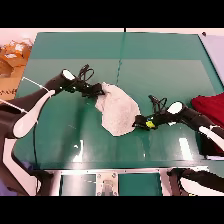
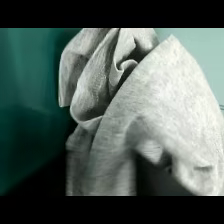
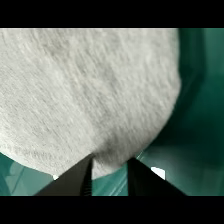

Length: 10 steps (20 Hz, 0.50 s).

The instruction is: Fold the shirts.

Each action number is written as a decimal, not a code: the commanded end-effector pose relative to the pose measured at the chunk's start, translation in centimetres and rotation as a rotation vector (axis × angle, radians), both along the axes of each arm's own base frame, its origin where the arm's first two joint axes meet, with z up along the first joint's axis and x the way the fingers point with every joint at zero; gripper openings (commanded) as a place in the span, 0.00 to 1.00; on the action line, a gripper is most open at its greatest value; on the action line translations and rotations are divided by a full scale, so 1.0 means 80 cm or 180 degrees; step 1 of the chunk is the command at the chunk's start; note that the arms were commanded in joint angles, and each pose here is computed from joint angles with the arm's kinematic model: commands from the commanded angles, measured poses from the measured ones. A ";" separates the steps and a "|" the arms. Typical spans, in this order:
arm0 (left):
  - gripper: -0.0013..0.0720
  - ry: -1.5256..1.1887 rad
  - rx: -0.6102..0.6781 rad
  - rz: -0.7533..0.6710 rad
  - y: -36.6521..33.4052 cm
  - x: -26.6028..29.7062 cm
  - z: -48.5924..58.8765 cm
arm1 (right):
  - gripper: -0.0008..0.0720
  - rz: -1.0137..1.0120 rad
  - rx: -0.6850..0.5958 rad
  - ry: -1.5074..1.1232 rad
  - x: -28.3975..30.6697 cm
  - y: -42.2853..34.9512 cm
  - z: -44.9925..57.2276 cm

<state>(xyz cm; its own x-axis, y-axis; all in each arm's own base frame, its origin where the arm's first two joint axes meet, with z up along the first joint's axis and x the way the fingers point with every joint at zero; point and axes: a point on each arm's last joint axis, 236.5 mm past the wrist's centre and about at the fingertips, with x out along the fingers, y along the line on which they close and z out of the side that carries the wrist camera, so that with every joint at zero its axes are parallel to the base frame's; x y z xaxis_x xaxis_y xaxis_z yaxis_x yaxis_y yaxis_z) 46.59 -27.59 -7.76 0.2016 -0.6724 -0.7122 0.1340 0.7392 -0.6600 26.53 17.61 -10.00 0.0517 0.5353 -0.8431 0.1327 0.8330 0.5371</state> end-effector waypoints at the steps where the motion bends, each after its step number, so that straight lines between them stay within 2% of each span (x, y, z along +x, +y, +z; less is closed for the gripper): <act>1: 0.05 -0.0107 -0.0095 -0.0038 -0.018 0.006 -0.003 | 0.15 0.0118 0.0035 -0.0126 0.010 0.011 -0.003; 2: 0.05 -0.0110 -0.0123 -0.0086 -0.019 0.007 0.006 | 0.02 0.0158 0.0041 -0.0191 0.018 0.004 0.003; 6: 0.05 -0.0153 -0.0070 -0.0459 0.013 -0.006 0.088 | 0.02 0.0035 0.0144 -0.0485 0.076 -0.047 0.068; 10: 0.05 -0.0807 0.0420 -0.0487 0.063 -0.018 0.225 | 0.02 -0.0122 0.0148 -0.1381 0.147 -0.100 0.228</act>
<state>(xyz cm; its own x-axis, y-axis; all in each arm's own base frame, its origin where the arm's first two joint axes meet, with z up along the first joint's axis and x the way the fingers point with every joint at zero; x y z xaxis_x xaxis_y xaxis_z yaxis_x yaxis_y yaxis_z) 46.61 -25.23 4.02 0.2235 -0.6791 -0.6992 0.3343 0.7272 -0.5995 36.03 12.29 0.53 0.2960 0.5699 -0.7665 0.0009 0.8023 0.5969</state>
